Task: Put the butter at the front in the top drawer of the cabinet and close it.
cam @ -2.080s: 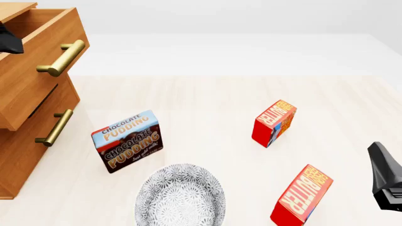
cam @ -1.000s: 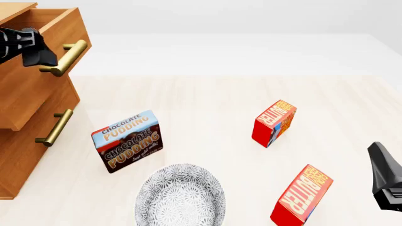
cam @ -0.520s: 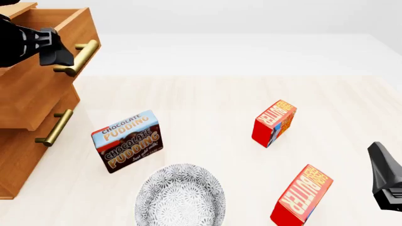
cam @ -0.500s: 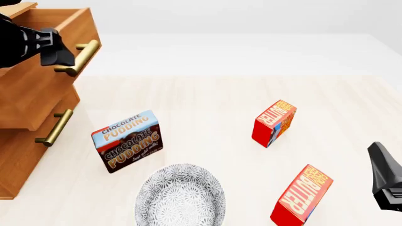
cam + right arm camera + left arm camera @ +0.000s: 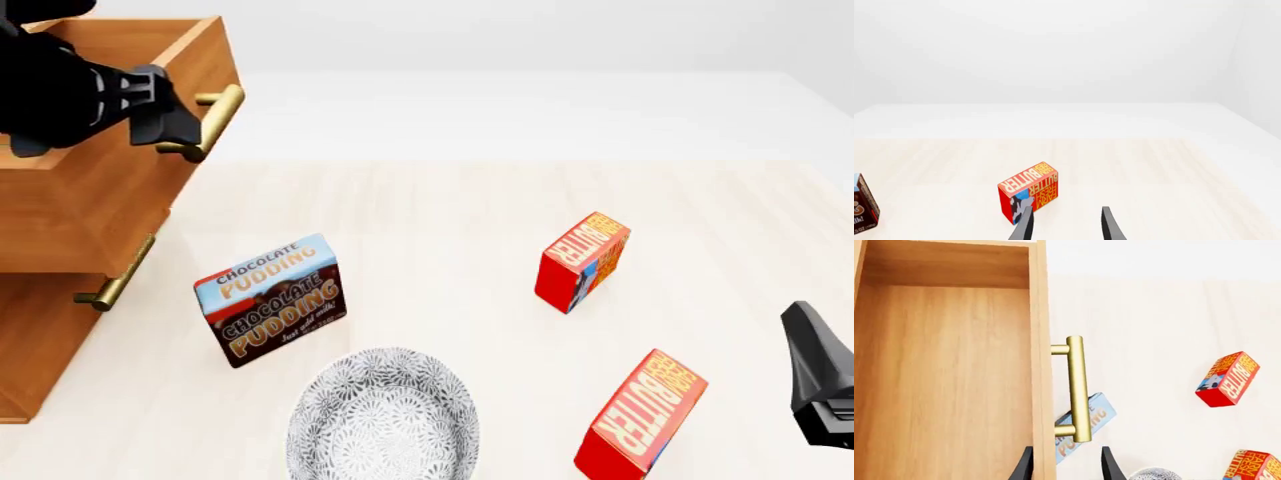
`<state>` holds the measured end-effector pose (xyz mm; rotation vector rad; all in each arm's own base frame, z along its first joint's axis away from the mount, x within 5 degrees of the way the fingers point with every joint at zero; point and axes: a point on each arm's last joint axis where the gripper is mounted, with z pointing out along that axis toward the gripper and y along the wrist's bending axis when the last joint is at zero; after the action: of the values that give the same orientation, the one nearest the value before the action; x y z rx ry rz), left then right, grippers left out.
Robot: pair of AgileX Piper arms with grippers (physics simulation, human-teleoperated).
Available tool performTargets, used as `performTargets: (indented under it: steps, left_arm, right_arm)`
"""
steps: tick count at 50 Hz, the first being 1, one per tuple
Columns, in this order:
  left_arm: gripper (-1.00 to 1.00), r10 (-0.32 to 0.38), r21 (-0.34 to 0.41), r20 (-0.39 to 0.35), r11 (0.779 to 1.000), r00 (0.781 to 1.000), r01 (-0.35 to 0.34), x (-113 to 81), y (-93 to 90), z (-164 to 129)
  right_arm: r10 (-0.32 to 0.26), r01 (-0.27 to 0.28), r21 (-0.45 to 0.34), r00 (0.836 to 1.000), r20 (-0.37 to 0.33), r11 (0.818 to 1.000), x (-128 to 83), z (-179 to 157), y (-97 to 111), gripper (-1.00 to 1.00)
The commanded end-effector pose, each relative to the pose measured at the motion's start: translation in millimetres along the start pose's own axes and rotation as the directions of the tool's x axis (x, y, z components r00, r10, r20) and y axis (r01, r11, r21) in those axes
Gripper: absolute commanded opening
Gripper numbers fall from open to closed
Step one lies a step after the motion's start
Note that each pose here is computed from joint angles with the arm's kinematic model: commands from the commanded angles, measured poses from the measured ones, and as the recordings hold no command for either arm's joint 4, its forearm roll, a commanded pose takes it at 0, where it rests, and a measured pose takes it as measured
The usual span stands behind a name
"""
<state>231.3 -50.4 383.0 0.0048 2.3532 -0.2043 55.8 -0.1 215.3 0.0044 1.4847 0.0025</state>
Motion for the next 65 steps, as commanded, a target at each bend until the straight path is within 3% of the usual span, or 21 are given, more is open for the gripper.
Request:
performTargets:
  steps: [1,23,41,65]
  left_arm:
    - [1.0,0.024,0.033,-0.01,0.999,1.0,-0.024,-0.2,-10.8,6]
    - [1.0,0.113,0.101,-0.043,0.989,0.993,-0.108,-7.1,-42.5,33]
    - [1.0,0.151,0.125,-0.04,0.982,0.988,-0.145,-9.1,-51.7,26]
    - [1.0,0.169,0.058,0.003,0.984,0.986,-0.168,-29.0,-25.1,-20]
  right_arm:
    - [-0.001,0.001,0.0,1.0,0.0,1.0,0,0,0,1.0]
    - [-0.001,0.001,0.0,1.0,0.0,1.0,0,0,0,1.0]
    - [-0.001,0.001,0.0,1.0,0.0,1.0,0,0,0,1.0]
    - [-0.001,0.001,0.0,1.0,0.0,1.0,0,0,0,1.0]
